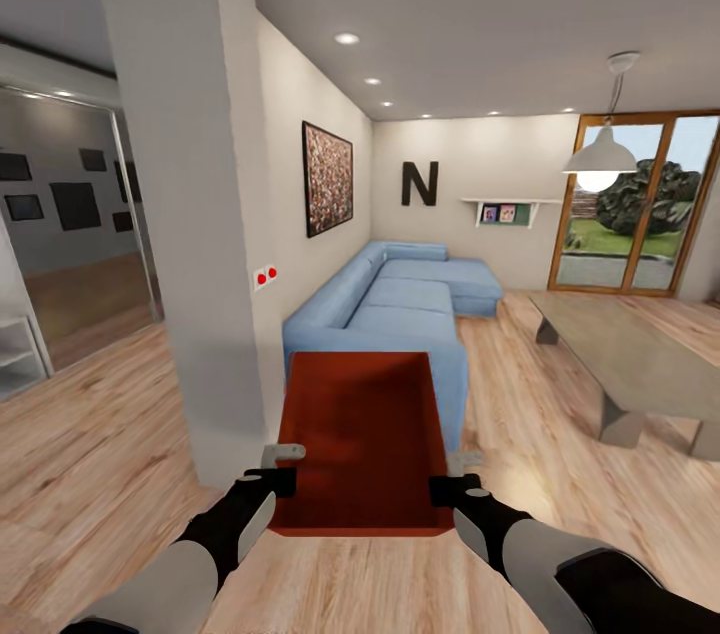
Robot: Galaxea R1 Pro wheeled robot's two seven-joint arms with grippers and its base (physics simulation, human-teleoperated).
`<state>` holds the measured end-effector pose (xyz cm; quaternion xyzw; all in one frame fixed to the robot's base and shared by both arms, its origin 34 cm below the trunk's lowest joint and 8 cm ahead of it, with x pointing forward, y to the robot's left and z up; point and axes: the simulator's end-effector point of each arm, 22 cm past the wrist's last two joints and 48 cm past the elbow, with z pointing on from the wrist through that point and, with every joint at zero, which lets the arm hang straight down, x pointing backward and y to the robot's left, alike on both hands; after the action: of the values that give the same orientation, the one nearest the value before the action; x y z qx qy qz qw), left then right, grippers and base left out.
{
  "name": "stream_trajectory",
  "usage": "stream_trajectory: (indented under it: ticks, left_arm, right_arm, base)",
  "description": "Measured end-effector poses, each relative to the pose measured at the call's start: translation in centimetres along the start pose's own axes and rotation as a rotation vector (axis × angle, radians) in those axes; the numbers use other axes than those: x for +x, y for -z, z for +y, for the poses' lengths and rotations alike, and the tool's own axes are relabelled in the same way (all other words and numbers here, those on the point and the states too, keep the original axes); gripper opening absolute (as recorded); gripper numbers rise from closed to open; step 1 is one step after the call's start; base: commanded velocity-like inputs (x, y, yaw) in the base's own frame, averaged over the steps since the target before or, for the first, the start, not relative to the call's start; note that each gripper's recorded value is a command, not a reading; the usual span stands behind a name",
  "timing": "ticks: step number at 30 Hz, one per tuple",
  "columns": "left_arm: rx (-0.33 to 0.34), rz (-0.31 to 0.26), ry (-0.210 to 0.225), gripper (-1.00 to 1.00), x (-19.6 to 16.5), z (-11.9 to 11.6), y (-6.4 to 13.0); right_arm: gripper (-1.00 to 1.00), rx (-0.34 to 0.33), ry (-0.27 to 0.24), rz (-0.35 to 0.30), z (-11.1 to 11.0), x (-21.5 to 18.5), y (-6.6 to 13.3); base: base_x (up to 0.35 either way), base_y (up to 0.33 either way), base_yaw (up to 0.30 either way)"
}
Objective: Move the two storage containers from the living room to the garage. In the garage, place one container on the floor and stack the other container on top of it (either order is fine).
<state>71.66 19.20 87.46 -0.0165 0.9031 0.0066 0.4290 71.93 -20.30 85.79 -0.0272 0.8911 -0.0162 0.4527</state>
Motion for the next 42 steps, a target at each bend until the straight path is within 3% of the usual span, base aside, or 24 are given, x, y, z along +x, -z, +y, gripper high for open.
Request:
stream_trajectory:
  ticks: [42]
  left_arm:
    - [0.003, -0.022, 0.004, -1.00, -0.9, -0.1, 0.7]
  right_arm:
    - [-1.00, 0.001, 0.003, -0.021, -0.2, -1.1, 0.6]
  base:
    - [0.000, 0.000, 0.268]
